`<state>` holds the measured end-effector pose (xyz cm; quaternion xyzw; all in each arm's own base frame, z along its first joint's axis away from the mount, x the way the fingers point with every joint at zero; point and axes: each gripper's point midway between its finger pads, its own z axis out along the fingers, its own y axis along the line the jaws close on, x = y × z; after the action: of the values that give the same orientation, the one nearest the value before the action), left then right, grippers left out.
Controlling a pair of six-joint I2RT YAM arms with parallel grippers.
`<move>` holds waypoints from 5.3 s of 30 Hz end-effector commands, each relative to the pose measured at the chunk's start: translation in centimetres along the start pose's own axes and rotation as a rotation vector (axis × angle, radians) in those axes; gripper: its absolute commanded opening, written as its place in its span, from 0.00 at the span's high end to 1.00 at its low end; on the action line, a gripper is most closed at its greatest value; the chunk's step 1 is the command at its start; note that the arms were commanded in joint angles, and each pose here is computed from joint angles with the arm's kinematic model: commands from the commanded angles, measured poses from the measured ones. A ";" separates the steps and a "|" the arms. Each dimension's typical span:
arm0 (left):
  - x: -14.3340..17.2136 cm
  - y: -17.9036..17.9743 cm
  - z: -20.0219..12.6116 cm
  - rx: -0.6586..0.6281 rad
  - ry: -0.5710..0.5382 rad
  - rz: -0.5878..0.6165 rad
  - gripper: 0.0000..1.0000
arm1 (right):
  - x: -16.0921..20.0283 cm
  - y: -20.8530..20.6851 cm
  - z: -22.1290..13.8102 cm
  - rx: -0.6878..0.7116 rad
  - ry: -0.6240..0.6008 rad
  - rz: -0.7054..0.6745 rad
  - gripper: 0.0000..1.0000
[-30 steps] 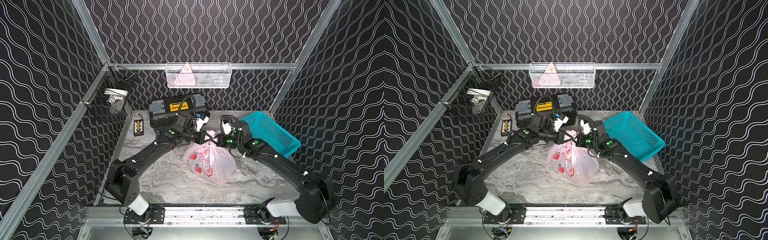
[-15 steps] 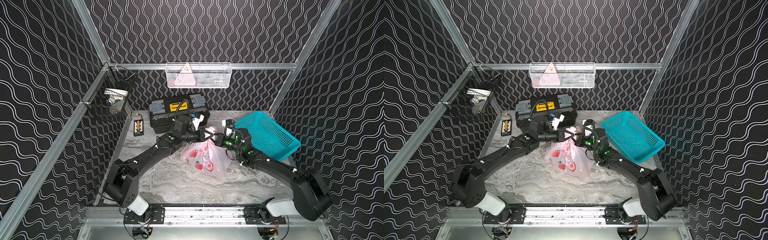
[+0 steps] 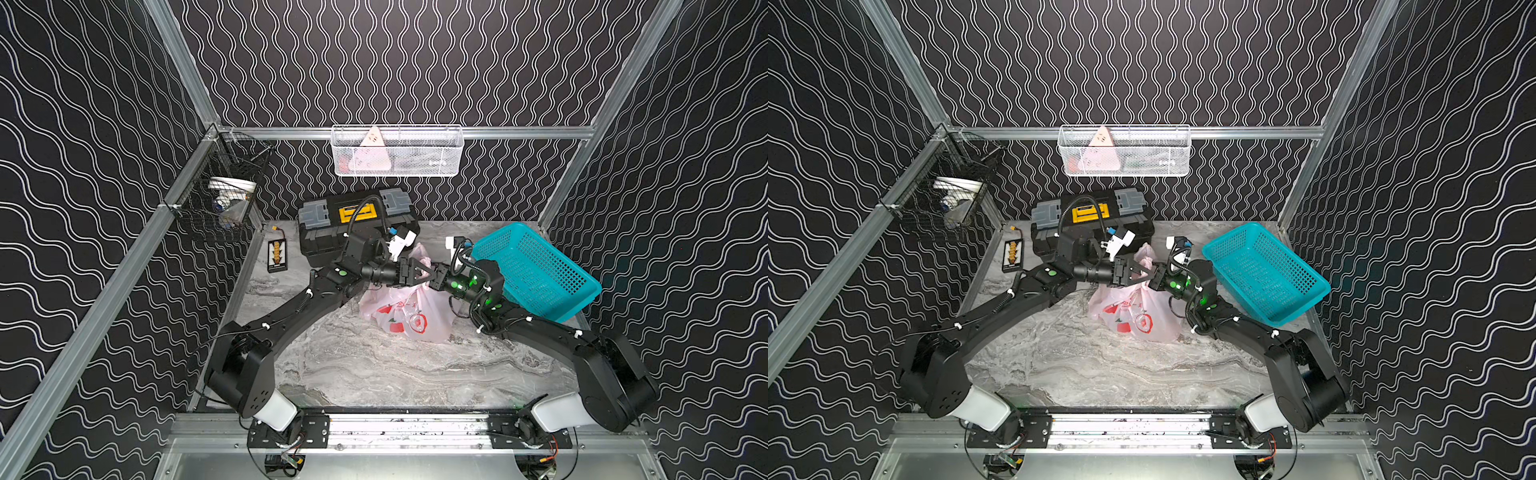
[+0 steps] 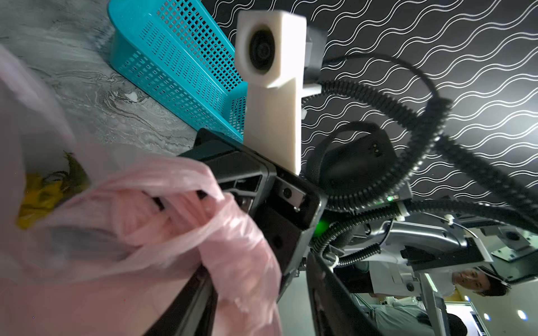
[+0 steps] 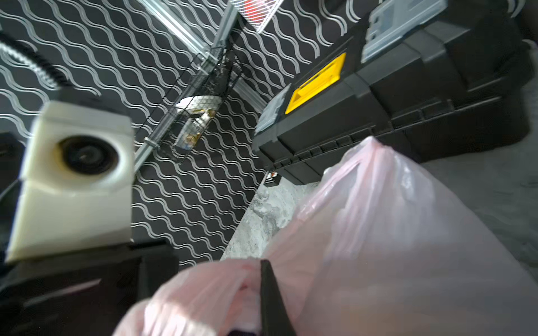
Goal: Place the pineapple into a plastic bag & tie a knot
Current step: Cross the plastic bag at the center of the board.
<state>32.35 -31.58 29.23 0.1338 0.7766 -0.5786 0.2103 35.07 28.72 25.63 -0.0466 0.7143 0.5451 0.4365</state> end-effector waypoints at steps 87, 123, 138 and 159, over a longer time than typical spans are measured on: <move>3.6 1.2 -1.7 0.233 -0.077 -0.127 0.79 | 1.9 3.7 0.0 -0.252 0.027 0.004 1.00; 8.2 4.2 -1.1 0.063 -0.057 -0.072 0.91 | 2.2 4.5 -1.7 -0.314 0.002 0.003 1.00; 5.7 4.2 -5.2 0.012 -0.162 -0.043 0.86 | 4.3 4.5 -0.7 -0.370 0.124 0.050 1.00; 4.5 4.7 -5.8 0.039 -0.179 -0.065 0.93 | 8.8 0.3 0.7 -0.062 0.250 -0.094 1.00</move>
<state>29.54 -24.73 23.41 0.0470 0.7611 -0.5982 0.2463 28.95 32.61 20.42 -0.1634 0.7332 0.5592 0.3507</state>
